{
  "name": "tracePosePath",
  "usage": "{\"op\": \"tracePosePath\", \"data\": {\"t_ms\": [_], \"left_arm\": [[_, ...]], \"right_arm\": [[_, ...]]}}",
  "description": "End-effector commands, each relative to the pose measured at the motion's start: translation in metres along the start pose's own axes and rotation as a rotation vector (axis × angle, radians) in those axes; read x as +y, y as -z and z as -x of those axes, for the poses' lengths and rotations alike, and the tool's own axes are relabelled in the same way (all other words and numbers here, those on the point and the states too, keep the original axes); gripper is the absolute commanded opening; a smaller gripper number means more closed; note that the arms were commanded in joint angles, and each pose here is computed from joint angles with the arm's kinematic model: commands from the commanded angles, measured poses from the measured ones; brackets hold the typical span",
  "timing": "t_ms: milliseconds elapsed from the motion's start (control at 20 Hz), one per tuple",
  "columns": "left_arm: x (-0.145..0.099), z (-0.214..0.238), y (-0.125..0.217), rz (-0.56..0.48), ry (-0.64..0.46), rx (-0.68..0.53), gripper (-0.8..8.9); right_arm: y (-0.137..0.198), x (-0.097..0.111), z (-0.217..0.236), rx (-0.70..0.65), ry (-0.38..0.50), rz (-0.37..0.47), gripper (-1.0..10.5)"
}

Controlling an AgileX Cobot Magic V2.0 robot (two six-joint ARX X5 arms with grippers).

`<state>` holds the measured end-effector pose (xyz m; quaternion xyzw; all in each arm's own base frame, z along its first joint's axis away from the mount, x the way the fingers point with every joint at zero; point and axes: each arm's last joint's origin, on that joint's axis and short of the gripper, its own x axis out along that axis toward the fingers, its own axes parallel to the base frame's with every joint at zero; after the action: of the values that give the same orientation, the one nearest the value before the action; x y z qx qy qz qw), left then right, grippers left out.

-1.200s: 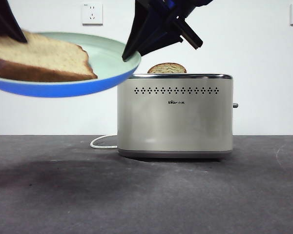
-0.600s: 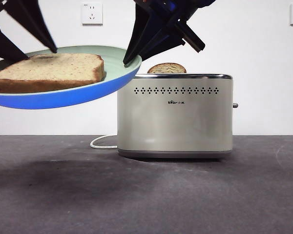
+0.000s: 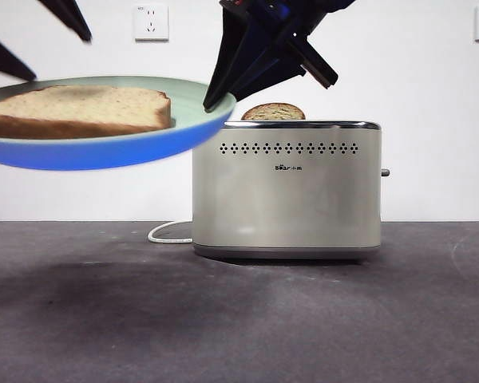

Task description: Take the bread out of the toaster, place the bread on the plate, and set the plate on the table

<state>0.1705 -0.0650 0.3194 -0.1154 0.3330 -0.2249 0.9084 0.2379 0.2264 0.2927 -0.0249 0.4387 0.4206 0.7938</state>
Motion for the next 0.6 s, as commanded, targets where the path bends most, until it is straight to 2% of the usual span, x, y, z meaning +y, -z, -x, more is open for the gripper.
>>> {"op": "tracePosePath", "data": {"t_ms": [50, 350, 600], "left_arm": [[-0.005, 0.015, -0.007, -0.05, -0.002, -0.033, 3.82], [-0.021, 0.061, -0.021, -0.113, 0.013, -0.113, 3.77], [-0.031, 0.107, -0.015, -0.168, 0.017, -0.152, 3.72]], "right_arm": [[-0.002, 0.003, 0.001, -0.011, -0.027, 0.024, -0.2], [0.0, -0.006, 0.003, 0.011, 0.019, -0.005, -0.2], [0.002, -0.044, 0.017, 0.031, 0.097, -0.115, -0.2]]}}
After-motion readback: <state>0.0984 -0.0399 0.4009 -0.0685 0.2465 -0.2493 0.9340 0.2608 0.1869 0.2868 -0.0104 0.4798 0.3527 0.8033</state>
